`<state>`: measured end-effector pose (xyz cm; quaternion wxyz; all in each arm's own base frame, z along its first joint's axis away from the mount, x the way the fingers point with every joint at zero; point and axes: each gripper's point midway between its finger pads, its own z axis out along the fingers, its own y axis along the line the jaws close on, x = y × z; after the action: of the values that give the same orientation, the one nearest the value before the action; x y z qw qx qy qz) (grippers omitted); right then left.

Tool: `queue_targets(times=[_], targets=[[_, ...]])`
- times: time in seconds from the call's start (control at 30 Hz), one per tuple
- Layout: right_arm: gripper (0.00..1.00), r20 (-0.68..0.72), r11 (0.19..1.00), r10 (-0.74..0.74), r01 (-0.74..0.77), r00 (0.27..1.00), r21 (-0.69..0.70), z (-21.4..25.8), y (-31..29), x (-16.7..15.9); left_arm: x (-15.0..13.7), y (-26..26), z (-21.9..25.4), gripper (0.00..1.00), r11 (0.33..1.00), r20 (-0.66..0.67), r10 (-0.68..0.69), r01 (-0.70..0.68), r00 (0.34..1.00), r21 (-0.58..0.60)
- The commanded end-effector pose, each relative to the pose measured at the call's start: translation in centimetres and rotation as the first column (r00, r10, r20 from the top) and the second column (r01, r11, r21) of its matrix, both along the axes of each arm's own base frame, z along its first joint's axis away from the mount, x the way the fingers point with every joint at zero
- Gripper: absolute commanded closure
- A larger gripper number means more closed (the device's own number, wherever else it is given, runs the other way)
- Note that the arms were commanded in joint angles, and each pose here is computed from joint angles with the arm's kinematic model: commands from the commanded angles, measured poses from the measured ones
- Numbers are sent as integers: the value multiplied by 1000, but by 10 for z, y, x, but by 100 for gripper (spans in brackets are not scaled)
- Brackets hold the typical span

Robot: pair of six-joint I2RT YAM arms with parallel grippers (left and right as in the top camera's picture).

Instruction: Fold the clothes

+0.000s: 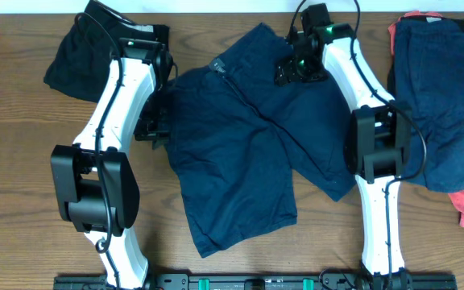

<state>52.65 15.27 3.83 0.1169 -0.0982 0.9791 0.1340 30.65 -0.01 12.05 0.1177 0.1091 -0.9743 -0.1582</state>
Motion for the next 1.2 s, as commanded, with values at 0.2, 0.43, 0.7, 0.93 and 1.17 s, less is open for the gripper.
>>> queue_targets(times=[0.2, 0.43, 0.7, 0.93, 1.17], targets=[[6, 107, 960, 273, -279, 956, 39, 99, 79, -50, 38, 30, 101, 29, 997, 442, 81, -75, 894, -31], [12, -40, 900, 434, -435, 900, -32, 40, 118, -90, 27, 65, 142, 24, 985, 577, 163, -166, 800, -48], [12, -128, 872, 433, -450, 892, -190, -8, 106, -92, 19, 81, 144, 24, 983, 568, 168, -179, 806, -38], [96, -112, 826, 488, -500, 865, -259, -23, 100, -81, 21, 82, 144, 24, 983, 577, 168, -178, 799, -39], [99, -126, 643, 707, -706, 696, -297, -44, 98, -77, 22, 82, 144, 24, 983, 578, 167, -178, 799, -39]])
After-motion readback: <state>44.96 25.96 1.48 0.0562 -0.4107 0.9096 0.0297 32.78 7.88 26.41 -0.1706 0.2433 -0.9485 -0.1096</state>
